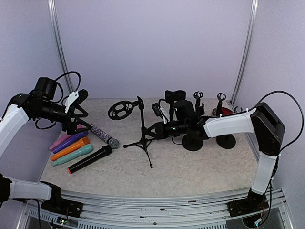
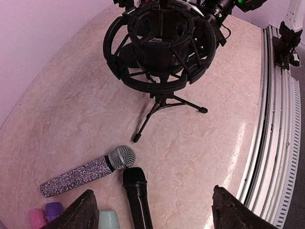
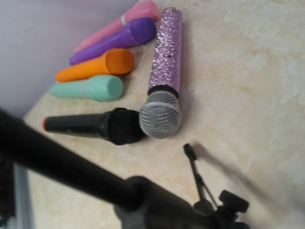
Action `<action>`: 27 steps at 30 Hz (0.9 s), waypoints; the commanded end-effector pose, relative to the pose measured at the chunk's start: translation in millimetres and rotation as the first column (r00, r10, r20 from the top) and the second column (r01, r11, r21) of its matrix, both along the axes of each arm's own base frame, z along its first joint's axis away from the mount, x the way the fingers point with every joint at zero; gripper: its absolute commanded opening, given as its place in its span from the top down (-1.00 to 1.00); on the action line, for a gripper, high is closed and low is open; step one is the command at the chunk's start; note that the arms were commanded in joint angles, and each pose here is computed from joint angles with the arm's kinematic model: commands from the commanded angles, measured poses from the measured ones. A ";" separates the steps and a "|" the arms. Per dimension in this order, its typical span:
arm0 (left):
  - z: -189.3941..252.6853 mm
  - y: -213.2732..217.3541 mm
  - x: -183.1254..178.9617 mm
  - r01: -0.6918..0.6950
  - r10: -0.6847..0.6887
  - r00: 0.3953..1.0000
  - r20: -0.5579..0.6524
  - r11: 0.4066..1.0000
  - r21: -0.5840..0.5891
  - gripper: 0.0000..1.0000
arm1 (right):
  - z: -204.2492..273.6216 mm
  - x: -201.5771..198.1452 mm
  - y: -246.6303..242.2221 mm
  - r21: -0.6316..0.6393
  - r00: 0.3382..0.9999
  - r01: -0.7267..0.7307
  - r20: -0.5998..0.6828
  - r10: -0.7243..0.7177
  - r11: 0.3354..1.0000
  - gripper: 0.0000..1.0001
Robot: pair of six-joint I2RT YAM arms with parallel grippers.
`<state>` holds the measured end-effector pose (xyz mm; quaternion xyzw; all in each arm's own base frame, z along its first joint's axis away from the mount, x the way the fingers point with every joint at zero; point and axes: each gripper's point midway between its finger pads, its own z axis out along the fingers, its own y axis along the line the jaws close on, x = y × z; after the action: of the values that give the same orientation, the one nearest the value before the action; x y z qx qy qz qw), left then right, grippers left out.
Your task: Remove the microphone from the stand
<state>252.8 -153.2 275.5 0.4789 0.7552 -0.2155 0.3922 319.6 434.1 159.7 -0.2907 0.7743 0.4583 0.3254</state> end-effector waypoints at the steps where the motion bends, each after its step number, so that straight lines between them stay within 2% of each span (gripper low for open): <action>1: 11.1 0.2 -3.3 0.008 -0.007 1.000 0.025 1.000 -0.008 -0.59 | -14.6 2.0 -5.0 -0.180 0.992 0.047 0.120 -0.025 0.983 1.00; 7: 11.4 -0.5 -4.3 0.011 -0.011 1.000 0.021 1.000 -0.012 -0.59 | -24.3 3.9 -11.3 -0.368 0.932 0.143 0.363 0.000 0.919 1.00; 13: 11.6 0.2 -3.6 0.008 -0.008 1.000 0.023 1.000 -0.007 -0.59 | -9.8 4.1 -16.8 -0.388 0.834 0.253 0.552 0.004 0.886 1.00; 18: 13.6 -0.2 -3.3 0.007 -0.007 1.000 0.021 1.000 -0.012 -0.59 | -12.8 9.7 -18.0 -0.442 0.769 0.320 0.638 0.043 0.838 1.00; 23: 15.3 -0.1 -3.0 0.006 -0.005 1.000 0.024 1.000 -0.012 -0.59 | -20.3 9.3 -10.4 -0.533 0.657 0.402 0.734 0.171 0.745 1.00; 27: 16.2 0.1 -2.8 0.006 -0.006 1.000 0.025 1.000 -0.010 -0.59 | -20.4 11.2 -9.2 -0.564 0.516 0.525 0.807 0.288 0.638 1.00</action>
<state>252.2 -153.2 280.1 0.4794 0.7541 -0.2147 0.3942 322.3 436.0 159.7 -0.4776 0.6904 0.0163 0.5431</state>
